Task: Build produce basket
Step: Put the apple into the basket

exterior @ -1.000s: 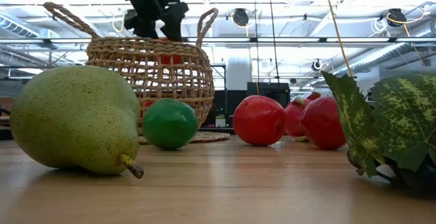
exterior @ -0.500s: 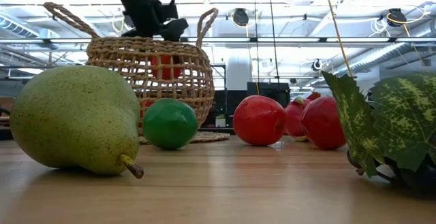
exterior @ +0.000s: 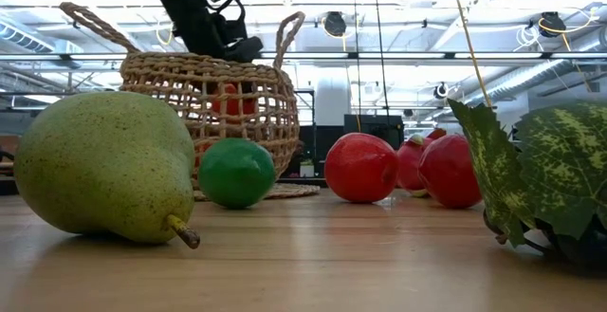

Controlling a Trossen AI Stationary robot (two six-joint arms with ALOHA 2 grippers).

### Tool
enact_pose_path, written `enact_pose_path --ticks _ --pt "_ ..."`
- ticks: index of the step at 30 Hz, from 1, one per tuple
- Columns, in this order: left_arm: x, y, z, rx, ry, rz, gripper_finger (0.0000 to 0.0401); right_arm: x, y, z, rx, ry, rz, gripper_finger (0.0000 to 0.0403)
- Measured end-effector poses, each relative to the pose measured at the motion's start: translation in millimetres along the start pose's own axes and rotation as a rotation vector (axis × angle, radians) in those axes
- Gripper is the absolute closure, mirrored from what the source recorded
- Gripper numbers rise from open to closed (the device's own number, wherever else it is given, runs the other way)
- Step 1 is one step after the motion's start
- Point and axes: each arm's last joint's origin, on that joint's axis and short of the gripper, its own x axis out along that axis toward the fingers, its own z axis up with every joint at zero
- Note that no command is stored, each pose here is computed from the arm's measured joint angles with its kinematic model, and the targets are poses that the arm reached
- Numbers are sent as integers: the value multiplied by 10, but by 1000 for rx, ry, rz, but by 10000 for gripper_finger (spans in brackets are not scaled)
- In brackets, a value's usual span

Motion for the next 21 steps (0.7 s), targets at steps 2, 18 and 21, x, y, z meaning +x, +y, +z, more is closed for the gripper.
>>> enact_pose_path --ticks 2,18,21 --pt "0 -6 6 -2 -8 -5 52 0 0 0 0 0 0 259" --pt "-1 -23 28 37 -26 -27 6 0 0 0 1 0 0 259" --pt "-11 -37 21 42 -27 -32 2 0 0 0 1 0 0 259"
